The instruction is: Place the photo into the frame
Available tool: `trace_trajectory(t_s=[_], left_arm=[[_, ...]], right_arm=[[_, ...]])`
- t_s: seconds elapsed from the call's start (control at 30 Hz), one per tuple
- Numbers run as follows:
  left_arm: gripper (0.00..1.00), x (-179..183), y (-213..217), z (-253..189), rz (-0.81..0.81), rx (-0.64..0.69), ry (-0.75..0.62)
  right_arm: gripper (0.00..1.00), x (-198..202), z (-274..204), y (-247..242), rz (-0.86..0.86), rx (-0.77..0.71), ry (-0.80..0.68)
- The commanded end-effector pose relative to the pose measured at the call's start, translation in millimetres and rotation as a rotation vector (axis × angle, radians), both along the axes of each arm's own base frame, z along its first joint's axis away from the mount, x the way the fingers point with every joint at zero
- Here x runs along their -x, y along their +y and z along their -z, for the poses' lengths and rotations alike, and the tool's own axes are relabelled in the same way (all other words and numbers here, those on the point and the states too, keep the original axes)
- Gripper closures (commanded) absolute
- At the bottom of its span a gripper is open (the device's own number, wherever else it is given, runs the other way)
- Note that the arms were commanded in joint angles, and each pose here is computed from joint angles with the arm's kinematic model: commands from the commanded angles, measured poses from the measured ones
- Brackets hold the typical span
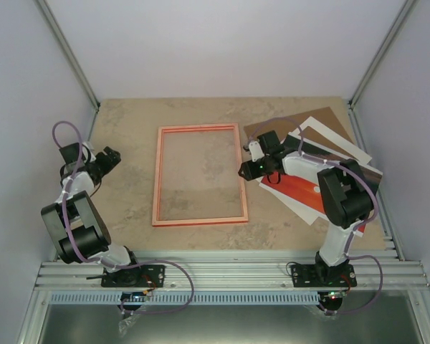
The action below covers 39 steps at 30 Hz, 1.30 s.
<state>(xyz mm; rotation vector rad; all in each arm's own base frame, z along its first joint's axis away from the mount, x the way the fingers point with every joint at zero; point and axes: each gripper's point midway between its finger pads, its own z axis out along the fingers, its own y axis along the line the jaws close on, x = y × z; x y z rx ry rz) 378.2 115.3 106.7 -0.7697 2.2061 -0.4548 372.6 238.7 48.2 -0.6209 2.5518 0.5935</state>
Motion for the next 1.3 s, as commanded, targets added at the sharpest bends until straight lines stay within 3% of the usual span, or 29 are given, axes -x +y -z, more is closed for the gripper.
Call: trace_trajectory(t_s=[0.0,0.37,0.87,0.97,1.13,1.27], left_arm=[[0.02,-2.9,1.2,-6.3,0.007,-0.031,-0.01],[0.02,-1.6,0.0,-6.5,0.006,-0.048,-0.004],[0.02,-2.7,-2.8,-4.9,0.014,-0.093,0.017],[0.02,-2.8,-2.7,-5.4,0.018,-0.095,0.016],[0.02,-5.6,-12.7,-9.4,0.067,-0.11,0.004],[0.02,-8.9,-25.1,-11.2,0.131,-0.131,-0.002]], right_arm=[[0.45,0.7,21.1,-8.1,0.0,0.1,-0.028],[0.43,7.5,63.5,-16.8,0.009,0.252,-0.027],[0.36,15.0,77.4,-22.1,-0.016,0.389,-0.082],[0.36,13.2,66.8,-15.3,-0.012,0.331,-0.075],[0.34,13.5,10.7,26.0,-0.112,0.103,-0.103],[0.35,13.5,-13.7,31.2,-0.135,0.034,-0.107]])
